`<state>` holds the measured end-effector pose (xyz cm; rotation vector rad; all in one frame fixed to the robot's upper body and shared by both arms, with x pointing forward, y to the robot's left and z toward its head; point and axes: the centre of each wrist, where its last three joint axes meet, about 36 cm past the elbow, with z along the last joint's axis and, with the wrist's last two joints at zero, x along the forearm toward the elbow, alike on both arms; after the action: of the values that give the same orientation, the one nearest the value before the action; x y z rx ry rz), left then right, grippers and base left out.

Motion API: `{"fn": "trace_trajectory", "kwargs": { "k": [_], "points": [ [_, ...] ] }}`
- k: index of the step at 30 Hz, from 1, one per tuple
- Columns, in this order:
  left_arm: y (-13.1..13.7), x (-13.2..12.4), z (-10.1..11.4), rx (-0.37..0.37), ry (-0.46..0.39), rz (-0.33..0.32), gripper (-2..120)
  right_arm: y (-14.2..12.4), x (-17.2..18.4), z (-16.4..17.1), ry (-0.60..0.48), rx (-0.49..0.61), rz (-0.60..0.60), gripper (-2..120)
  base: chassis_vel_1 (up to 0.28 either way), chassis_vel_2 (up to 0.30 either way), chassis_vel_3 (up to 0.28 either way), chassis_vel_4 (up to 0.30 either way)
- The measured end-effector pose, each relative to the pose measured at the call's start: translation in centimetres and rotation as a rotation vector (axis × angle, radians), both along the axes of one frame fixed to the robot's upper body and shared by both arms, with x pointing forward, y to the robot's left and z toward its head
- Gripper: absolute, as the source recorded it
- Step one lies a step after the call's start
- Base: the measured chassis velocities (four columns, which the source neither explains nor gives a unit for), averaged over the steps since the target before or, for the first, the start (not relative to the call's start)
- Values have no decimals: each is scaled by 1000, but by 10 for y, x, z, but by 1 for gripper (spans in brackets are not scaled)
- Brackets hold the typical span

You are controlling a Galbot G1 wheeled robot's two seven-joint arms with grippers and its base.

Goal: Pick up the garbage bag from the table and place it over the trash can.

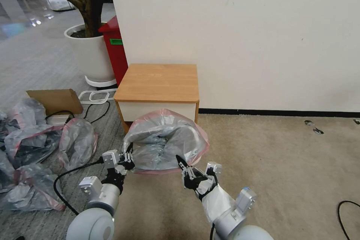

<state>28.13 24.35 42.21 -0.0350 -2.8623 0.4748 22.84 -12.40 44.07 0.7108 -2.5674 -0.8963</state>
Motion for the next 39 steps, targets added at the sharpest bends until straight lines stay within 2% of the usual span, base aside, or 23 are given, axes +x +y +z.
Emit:
{"fn": "trace_trajectory", "kwargs": {
  "k": [9,16,22,27,30,31,34,37,39],
  "points": [
    [6,2,7,-51,24,31,0,1,-9,-13,-13,-25,-5,0,0,0,0,0],
    [4,-3,19,-121,45,13,0,-6,-2,-24,-24,-56,-36,0,0,0,0,0],
    [3,-4,23,-145,54,5,0,-12,3,-31,-34,-86,-52,0,0,0,0,0],
    [3,-4,24,-153,61,8,0,-19,5,-39,-76,-173,-64,0,0,0,0,0],
    [3,-4,24,-150,65,16,0,-27,6,-52,-195,-351,-81,14,0,0,0,0],
    [3,-4,24,-150,65,16,0,-27,6,-52,-195,-351,-81,14,0,0,0,0],
    [5,-2,23,-144,68,20,0,-33,-4,-52,-287,-450,-47,29,0,0,0,0],
    [5,-1,23,-141,70,21,0,-34,-8,-49,-310,-471,-35,36,0,0,0,0],
    [6,0,21,-139,75,23,0,-35,-13,-46,-357,-518,-29,47,0,0,0,0]
  ]
}}
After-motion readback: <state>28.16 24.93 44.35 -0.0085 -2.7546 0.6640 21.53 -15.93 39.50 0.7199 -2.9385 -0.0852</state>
